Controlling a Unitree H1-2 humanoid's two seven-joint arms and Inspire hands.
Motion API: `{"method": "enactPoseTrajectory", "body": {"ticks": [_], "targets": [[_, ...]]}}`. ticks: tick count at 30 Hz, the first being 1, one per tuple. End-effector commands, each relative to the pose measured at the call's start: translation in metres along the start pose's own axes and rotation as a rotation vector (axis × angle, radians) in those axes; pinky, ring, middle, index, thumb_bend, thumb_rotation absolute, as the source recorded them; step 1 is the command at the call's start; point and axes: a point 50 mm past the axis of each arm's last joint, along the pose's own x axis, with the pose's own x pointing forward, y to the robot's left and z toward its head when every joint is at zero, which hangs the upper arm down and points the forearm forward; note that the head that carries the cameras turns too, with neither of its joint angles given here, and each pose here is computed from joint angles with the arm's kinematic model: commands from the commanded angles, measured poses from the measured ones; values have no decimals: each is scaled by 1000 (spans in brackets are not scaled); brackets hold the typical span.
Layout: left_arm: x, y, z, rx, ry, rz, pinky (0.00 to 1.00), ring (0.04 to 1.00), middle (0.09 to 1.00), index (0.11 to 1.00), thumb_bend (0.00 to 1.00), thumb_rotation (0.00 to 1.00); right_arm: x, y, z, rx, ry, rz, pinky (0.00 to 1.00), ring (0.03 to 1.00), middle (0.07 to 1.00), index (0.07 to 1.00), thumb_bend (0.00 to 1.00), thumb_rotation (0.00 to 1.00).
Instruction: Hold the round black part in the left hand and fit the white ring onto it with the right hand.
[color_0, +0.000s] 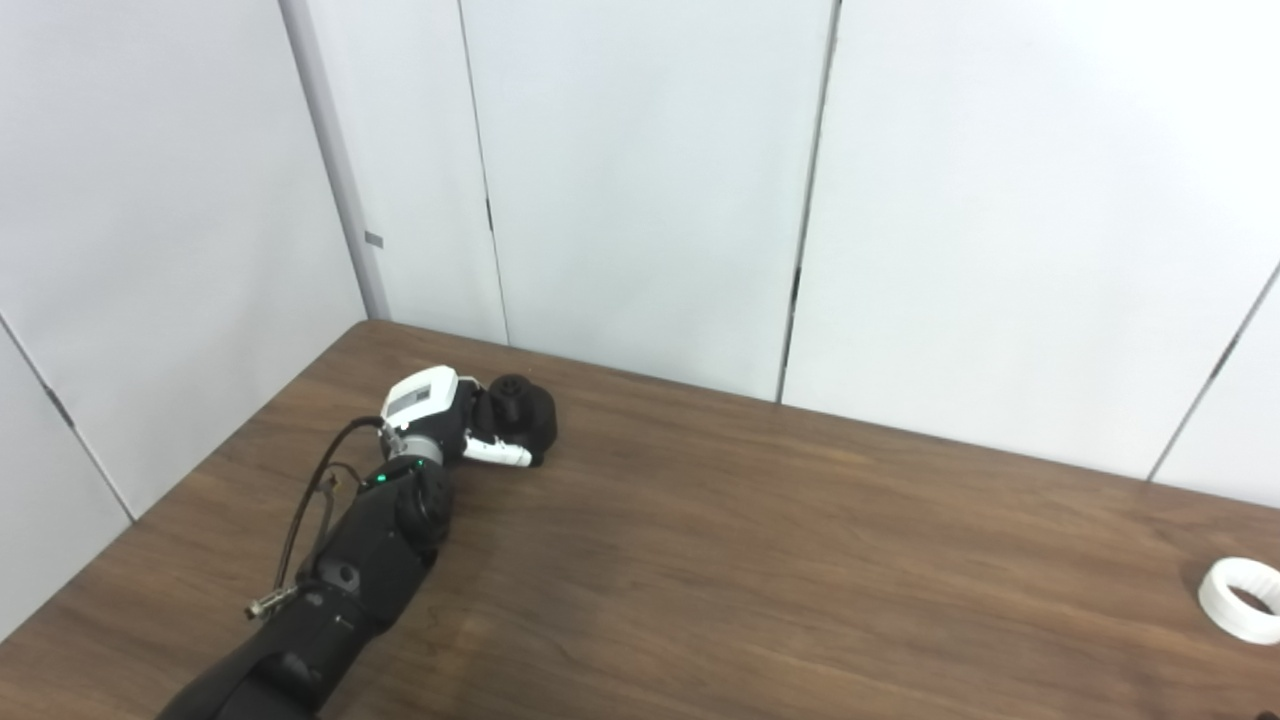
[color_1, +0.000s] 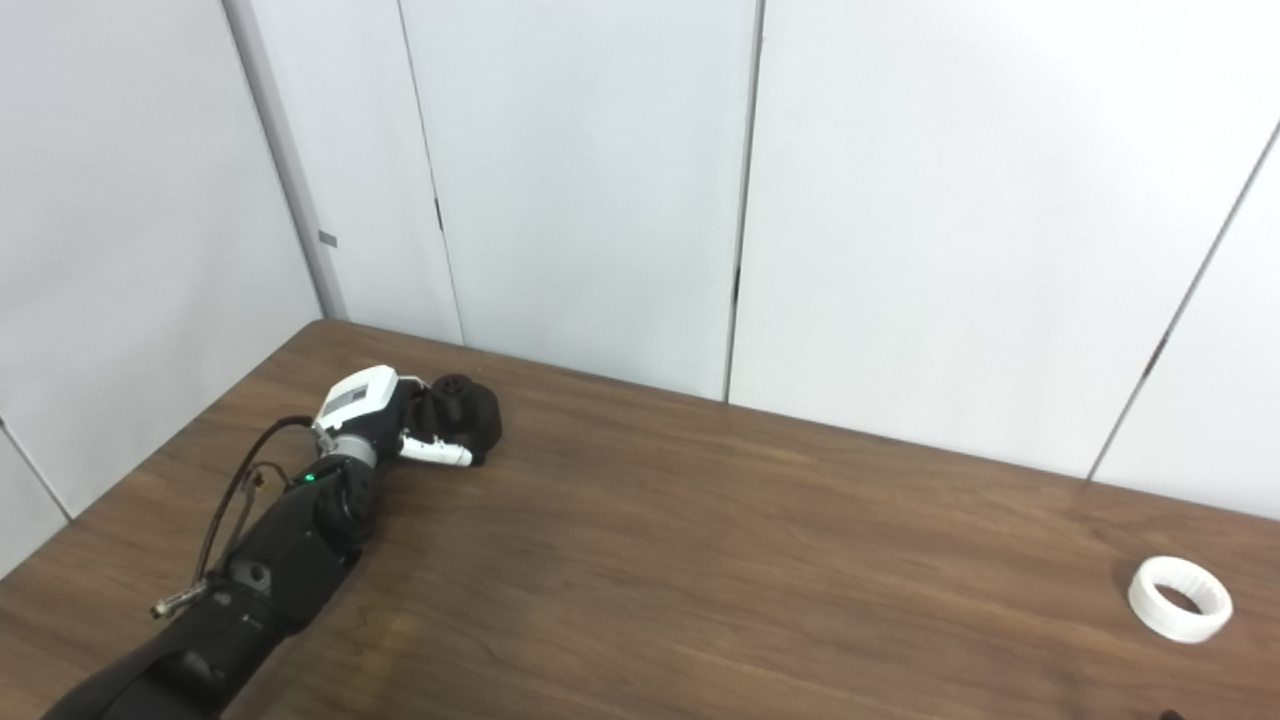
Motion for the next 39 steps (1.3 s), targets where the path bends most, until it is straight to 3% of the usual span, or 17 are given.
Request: {"method": "enactPoseTrajectory", "body": {"ticks": [1,15,21,27,39], "targets": [[12,29,18,2,-50,74,1000,935,873,757,1000,417,3,0,16,-12,-69,0,858,945,916,925,788,1000],[12,28,19,-10,-65,82,1000,965,917,819,1000,440,2,0,15,-14,-66,9,905,943,905,919,789,1000],[13,27,19,-30,-65,96,1000,956,908,774,1000,414,2,0,16,-9,-60,7,881,939,901,918,794,1000],[13,22,19,-138,-30,103,1000,949,881,701,1000,385,2,0,15,-11,-63,15,910,943,900,915,798,1000],[14,11,11,-273,-3,101,976,926,860,679,1000,389,2,0,16,-8,-59,25,925,947,902,920,801,1000]]}}
